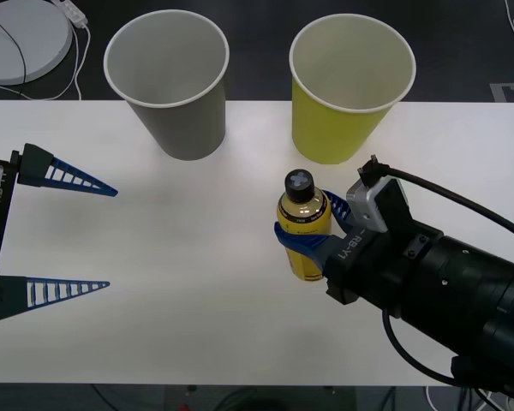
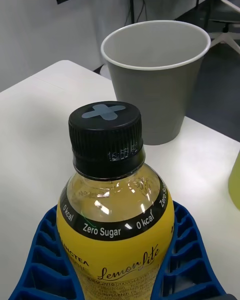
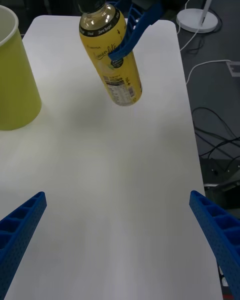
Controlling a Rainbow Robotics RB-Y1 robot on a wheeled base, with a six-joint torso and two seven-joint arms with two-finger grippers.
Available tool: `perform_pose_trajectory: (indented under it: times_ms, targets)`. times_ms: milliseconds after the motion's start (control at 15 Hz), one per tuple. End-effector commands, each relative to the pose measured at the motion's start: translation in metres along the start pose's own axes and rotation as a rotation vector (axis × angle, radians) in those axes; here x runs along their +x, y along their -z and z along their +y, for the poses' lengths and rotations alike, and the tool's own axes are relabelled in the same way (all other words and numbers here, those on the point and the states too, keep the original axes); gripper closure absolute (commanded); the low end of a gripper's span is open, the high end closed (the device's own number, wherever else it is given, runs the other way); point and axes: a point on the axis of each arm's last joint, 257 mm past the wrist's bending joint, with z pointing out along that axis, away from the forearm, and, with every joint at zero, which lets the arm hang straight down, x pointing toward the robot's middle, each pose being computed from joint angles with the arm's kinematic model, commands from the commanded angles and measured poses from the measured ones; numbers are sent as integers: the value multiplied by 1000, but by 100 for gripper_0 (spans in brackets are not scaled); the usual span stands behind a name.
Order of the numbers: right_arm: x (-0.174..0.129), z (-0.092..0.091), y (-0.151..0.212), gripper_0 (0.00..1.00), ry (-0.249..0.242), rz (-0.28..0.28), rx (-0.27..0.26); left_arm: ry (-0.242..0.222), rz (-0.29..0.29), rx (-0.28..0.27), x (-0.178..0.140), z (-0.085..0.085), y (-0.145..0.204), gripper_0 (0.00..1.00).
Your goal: Put the can into the green bin and the plastic bottle into the gray bin
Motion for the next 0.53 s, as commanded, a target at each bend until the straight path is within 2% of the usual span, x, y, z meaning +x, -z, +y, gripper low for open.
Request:
perform_pose_trajectory:
  times_ms: [67,200,533]
  targets:
    - [-8,3,-9,100,-23,19,-9,0,0,0,0,0,0,0]
    - [-16,5,-16,100,-43,34,-16,0,0,0,0,0,0,0]
    - [-35,2,-27,100,-48,69,3,0,0,0,0,0,0,0]
